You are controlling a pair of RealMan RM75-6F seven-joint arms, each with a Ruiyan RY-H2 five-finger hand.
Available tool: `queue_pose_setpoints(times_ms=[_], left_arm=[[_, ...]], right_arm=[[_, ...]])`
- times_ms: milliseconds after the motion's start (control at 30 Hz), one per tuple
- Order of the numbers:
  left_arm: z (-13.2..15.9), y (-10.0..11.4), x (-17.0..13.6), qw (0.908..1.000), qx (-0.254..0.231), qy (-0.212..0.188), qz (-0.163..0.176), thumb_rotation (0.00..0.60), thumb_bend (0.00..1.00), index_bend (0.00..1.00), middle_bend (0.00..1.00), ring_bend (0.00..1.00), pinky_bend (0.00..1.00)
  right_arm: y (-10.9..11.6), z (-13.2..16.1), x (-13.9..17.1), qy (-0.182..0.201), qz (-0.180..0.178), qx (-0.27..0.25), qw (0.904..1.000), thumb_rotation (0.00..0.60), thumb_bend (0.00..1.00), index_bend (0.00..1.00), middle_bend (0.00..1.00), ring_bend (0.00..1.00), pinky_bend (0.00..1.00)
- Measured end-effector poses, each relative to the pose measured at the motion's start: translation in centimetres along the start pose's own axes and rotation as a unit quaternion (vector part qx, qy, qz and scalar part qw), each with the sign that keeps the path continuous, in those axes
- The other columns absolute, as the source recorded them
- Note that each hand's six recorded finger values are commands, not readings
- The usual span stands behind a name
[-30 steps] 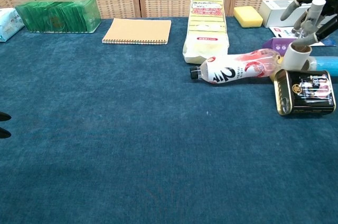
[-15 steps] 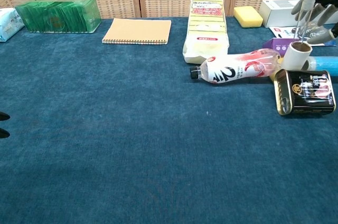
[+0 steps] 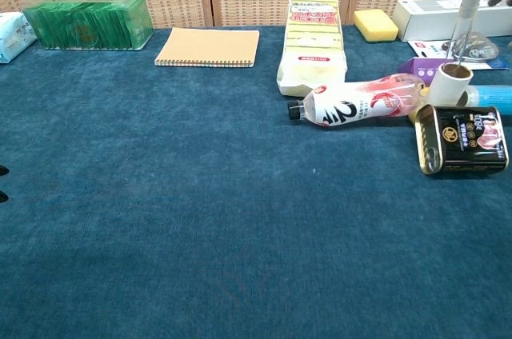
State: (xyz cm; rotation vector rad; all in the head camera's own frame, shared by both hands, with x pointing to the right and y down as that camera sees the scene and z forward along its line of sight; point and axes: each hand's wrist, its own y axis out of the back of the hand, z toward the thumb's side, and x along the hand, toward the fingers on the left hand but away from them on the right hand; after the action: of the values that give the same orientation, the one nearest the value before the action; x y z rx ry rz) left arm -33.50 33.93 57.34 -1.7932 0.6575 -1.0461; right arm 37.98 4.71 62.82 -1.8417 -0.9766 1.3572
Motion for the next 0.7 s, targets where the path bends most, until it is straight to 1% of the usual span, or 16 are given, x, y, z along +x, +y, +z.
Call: queue_pose_setpoints(times_ms=[200,300,400,567,700], left_arm=[[-0.1,0.4,0.0,1.0,-0.001,-0.002,0.005,0.6,0.28,0.22,0.18,0.16,0.41],[-0.3,0.8,-0.1,1.0,-0.001,-0.003,0.009,0.6,0.28,0.22,0.18,0.16,0.41],[-0.6,1.3,-0.2,0.9999,-0.001,-0.001,0.015,0.6,0.28,0.22,0.18,0.16,0.41],[-1.4,2.3,-0.5,0.9997,0.001,0.01,0.024,0.6,0.28,0.22,0.18,0.16,0.41],[-2.3,3.1,-0.7,0.9992,0.002,0.028,0.029,0.6,0.28,0.22,0.18,0.16,0.41]], right_arm=[[1.3,-1.0,2.3,0.005,-0.029,0.008,0.9995,0.6,0.25,0.23,0.24,0.24,0.27],[1.9,-1.4,4.4,0.012,-0.04,0.009,0.9991,0.6,0.25,0.23,0.25,0.24,0.27],[2.2,-1.7,7.6,0.019,-0.05,0.007,0.9986,0.6,0.25,0.23,0.25,0.24,0.27],[2.5,-1.4,14.6,0.036,-0.072,-0.005,0.9968,0.6,0.25,0.23,0.26,0.24,0.27],[2.2,-0.6,20.4,0.035,-0.071,-0.004,0.9968,0.6,0.25,0.23,0.26,0.24,0.26]])
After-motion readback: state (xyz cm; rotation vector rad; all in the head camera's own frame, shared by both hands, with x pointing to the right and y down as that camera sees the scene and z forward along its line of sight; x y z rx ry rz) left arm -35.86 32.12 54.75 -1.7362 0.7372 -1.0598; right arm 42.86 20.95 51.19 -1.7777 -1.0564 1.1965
